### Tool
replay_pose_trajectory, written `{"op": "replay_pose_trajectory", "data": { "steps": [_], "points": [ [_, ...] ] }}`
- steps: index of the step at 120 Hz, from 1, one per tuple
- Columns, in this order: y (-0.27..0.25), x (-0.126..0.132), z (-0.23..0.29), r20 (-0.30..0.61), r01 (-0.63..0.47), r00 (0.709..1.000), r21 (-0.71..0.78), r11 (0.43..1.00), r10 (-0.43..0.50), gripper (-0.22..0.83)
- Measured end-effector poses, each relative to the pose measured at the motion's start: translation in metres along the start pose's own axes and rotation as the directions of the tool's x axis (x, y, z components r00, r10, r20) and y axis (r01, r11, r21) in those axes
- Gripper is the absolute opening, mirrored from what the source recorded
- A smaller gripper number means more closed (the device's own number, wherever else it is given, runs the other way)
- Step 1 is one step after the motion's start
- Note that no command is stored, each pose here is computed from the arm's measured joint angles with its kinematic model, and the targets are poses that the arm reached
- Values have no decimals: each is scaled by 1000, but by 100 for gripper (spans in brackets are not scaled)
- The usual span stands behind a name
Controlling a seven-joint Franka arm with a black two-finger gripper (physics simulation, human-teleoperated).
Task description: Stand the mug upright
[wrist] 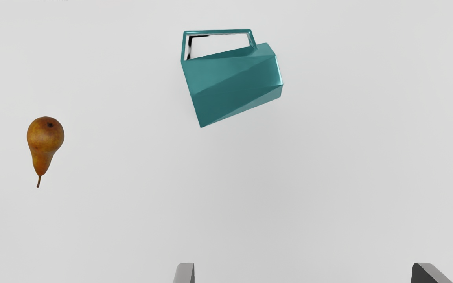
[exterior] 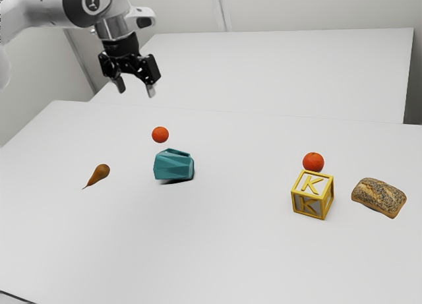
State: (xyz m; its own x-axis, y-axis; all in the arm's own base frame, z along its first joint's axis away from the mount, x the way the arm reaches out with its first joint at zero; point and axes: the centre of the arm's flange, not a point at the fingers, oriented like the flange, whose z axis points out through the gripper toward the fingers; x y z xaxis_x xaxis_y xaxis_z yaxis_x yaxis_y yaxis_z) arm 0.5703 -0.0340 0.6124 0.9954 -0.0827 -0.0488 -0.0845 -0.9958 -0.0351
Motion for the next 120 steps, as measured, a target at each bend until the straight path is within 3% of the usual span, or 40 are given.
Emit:
{"op": "replay_pose_trajectory", "data": {
  "steps": [43,68,95,120],
  "points": [
    [-11,-2,5,16,25,1000,-18,1000,-25,62],
    [-10,-3,54,89,19,996,-68,998,-13,62],
    [-65,-2,127,62,63,997,-237,970,-50,62],
    [-110,5,185,10,94,995,-446,890,-100,62]
  ]
}}
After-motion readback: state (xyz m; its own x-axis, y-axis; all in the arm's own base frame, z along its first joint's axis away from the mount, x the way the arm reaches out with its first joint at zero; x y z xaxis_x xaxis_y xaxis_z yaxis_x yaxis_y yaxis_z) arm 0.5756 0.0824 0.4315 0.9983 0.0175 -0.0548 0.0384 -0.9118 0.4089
